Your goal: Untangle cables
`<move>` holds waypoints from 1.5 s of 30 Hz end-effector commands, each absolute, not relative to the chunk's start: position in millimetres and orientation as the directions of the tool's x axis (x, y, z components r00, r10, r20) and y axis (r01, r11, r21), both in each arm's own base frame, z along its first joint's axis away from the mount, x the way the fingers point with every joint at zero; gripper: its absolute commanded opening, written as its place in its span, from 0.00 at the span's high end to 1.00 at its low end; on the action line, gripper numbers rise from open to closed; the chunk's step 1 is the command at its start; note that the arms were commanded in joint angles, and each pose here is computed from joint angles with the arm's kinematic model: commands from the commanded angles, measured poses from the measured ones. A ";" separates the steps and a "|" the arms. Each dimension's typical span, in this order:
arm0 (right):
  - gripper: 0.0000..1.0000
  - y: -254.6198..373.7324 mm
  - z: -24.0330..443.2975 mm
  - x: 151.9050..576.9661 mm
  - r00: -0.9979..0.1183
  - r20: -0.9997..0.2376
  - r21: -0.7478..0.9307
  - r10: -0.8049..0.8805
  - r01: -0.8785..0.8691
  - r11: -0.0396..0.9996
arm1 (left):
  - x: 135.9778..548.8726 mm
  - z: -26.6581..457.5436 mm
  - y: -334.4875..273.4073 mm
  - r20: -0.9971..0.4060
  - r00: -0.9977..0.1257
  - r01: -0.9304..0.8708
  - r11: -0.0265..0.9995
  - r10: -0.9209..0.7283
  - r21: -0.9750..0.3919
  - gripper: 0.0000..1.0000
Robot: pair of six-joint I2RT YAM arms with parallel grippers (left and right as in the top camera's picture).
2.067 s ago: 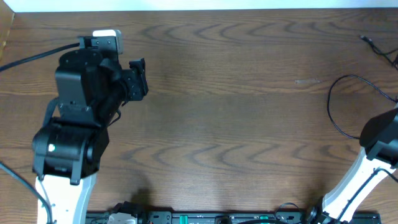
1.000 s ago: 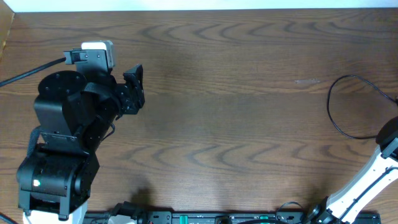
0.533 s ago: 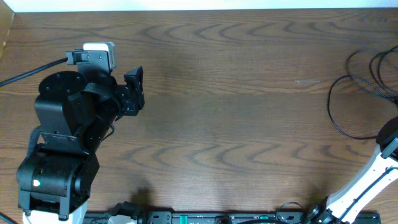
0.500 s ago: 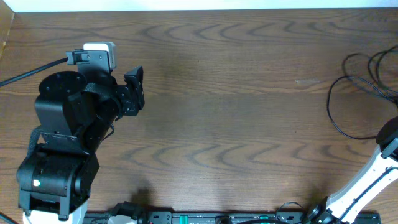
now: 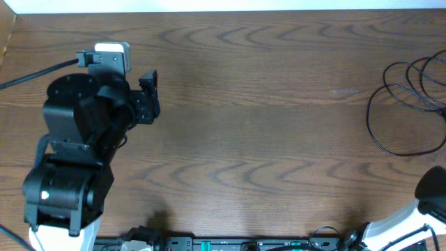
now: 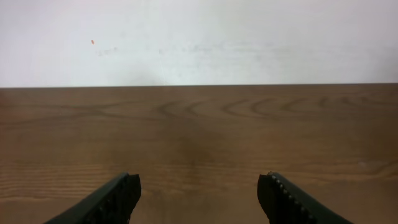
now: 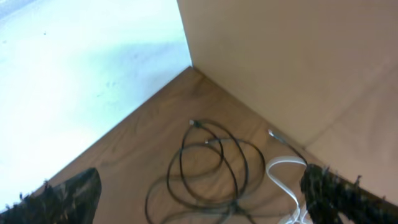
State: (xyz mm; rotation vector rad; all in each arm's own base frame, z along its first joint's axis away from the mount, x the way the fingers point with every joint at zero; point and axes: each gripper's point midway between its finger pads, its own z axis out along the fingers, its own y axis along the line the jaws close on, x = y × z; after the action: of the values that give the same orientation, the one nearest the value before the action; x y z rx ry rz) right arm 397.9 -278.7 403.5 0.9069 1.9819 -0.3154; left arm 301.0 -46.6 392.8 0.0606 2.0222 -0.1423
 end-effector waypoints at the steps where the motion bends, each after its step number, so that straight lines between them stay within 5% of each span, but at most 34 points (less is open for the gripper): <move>1: 0.01 -264.4 383.3 380.9 -0.368 -0.747 0.138 0.554 0.729 0.671 | 312.6 386.1 -42.2 -0.892 -0.453 0.079 0.996 -0.009 -0.050 0.35; 6: 0.01 -247.3 341.7 338.8 -0.462 -0.583 0.063 0.669 0.795 0.604 | 323.3 380.9 -44.1 -0.885 -0.465 0.067 0.995 -0.033 -0.072 0.35; 16: 0.01 -237.7 324.9 334.0 -0.531 -0.524 0.025 0.666 0.772 0.635 | 323.5 377.8 -40.8 -0.880 -0.475 0.049 0.997 -0.032 -0.063 0.35; 26: 0.01 -153.6 309.0 363.9 -0.635 -0.657 0.030 0.406 0.516 0.856 | 315.9 339.0 -39.0 -0.878 -0.478 0.043 0.997 -0.037 -0.066 0.37; 34: 0.01 -86.3 249.7 327.2 -0.589 -0.705 0.175 0.394 0.394 0.902 | 297.4 287.4 -38.0 -0.864 -0.498 0.034 0.994 -0.070 -0.100 0.37; 45: 0.01 -26.9 200.1 251.5 -0.593 -0.748 0.148 0.297 0.288 0.946 | 258.7 257.7 -28.7 -0.865 -0.482 -0.038 0.989 -0.144 -0.143 0.37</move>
State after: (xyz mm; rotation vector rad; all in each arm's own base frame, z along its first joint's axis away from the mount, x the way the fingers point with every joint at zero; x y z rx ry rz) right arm 267.9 -31.1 202.9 0.3908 2.2882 0.0160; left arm 266.8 -40.3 258.5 -0.0326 2.1056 -0.1490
